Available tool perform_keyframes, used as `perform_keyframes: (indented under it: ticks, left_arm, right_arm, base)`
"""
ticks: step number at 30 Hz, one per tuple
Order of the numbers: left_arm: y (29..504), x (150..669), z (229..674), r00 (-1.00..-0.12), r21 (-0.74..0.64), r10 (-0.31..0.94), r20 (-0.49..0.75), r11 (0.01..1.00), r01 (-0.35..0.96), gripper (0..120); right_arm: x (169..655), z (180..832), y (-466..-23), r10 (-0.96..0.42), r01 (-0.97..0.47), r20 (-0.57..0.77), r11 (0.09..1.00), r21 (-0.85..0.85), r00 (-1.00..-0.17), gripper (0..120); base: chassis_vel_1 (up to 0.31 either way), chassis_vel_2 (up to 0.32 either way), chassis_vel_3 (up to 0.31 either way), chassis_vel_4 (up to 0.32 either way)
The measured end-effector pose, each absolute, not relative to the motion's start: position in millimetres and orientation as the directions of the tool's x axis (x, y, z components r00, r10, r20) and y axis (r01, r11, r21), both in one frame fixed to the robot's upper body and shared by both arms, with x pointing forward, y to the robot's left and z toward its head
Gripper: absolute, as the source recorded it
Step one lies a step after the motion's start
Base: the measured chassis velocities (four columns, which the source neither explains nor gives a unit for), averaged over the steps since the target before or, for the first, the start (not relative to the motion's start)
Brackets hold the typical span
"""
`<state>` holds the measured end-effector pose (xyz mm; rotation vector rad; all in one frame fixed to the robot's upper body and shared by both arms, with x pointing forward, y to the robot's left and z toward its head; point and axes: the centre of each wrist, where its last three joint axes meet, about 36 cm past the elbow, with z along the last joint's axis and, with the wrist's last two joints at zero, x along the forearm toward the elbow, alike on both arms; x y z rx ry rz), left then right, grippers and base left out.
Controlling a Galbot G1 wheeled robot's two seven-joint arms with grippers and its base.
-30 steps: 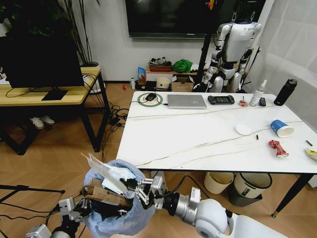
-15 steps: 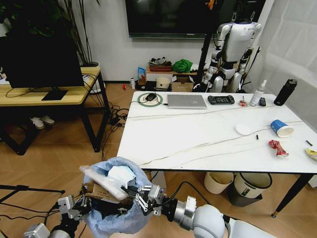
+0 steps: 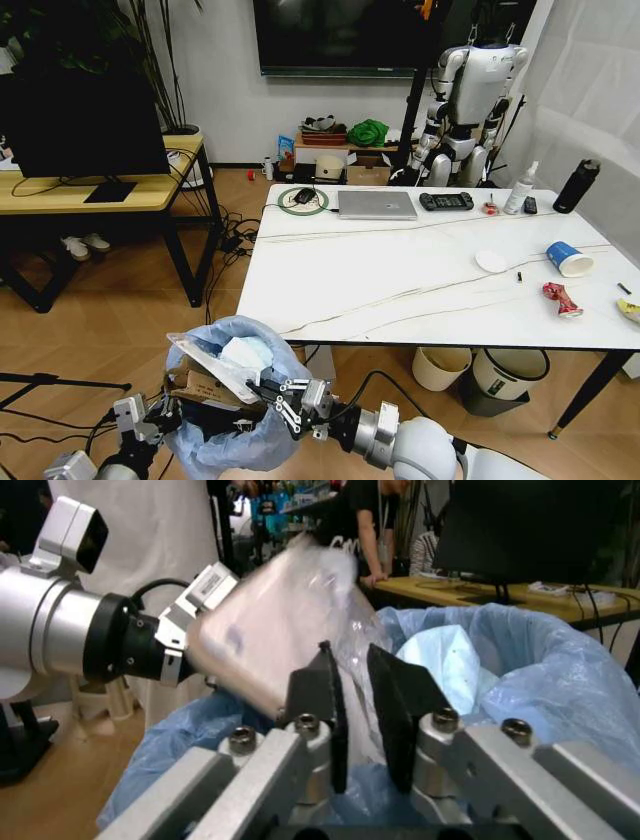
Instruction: Pick up the trash bin and place the trash from the table into it.
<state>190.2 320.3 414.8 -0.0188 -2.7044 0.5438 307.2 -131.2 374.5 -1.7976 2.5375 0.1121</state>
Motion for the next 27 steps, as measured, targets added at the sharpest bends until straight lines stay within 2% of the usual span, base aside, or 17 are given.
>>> perform_keyframes:
  ticks: [3, 5, 10, 14, 16, 19, 20, 21, 23, 27]
  left_arm:
    - [321.5, 190.2, 413.4, -0.926, -0.373, 0.084, 0.367, 0.925, -0.064, 0]
    - [322.0, 190.2, 412.3, -0.926, -0.373, 0.083, 0.37, 0.925, -0.066, 0]
    - [324.4, 189.8, 406.2, -0.921, -0.375, 0.077, 0.382, 0.924, -0.079, 0]
    - [325.6, 189.5, 402.5, -0.918, -0.375, 0.073, 0.389, 0.923, -0.085, 0]
    - [324.8, 189.2, 401.3, -0.918, -0.379, 0.074, 0.39, 0.921, -0.086, 0]
    - [322.8, 188.5, 399.9, -0.919, -0.387, 0.077, 0.386, 0.918, -0.085, 0]
    - [322.8, 188.5, 399.9, -0.919, -0.387, 0.077, 0.386, 0.918, -0.085, 0]
    - [322.5, 188.5, 399.8, -0.919, -0.388, 0.079, 0.385, 0.918, -0.084, 0]
    - [322.1, 188.8, 399.2, -0.919, -0.386, 0.086, 0.384, 0.92, -0.075, 0]
    - [327.2, 187.3, 391.5, -0.908, -0.369, 0.101, 0.407, 0.927, -0.063, 0]
  right_arm:
    - [307.9, 381.6, -130.2, -0.94, -0.944, -0.089, 0.328, 0.044, -0.33, 28]
    - [308.5, 383.9, -130.2, -0.939, -0.944, -0.095, 0.328, 0.043, -0.33, 31]
    - [312.7, 392.5, -136.7, -0.935, -0.942, -0.114, 0.333, 0.029, -0.334, 52]
    - [320.6, 404.5, -148.6, -0.921, -0.932, -0.141, 0.361, 0.033, -0.362, 66]
    - [326.8, 408.3, -155.8, -0.903, -0.916, -0.157, 0.397, 0.054, -0.4, 74]
    - [345.1, 403.2, -176.7, -0.822, -0.839, -0.167, 0.539, 0.079, -0.544, 88]
    - [345.1, 403.2, -176.7, -0.822, -0.839, -0.167, 0.539, 0.079, -0.544, 88]
    - [350.5, 398.5, -185.1, -0.796, -0.813, -0.17, 0.576, 0.08, -0.581, 91]
    - [363.6, 387.8, -213.8, -0.728, -0.745, -0.171, 0.663, 0.071, -0.664, 98]
    - [359.7, 368.2, -276.2, -0.597, -0.603, -0.105, 0.796, 0.042, -0.795, 100]
  base:
    - [0.0, 0.0, 0.0, 0.0]
    - [0.0, 0.0, 0.0, 0.0]
    - [0.0, 0.0, 0.0, 0.0]
    - [0.0, 0.0, 0.0, 0.0]
    - [0.0, 0.0, 0.0, 0.0]
    - [0.0, 0.0, 0.0, 0.0]
    - [0.0, 0.0, 0.0, 0.0]
    - [0.0, 0.0, 0.0, 0.0]
    - [0.0, 0.0, 0.0, 0.0]
    - [0.0, 0.0, 0.0, 0.0]
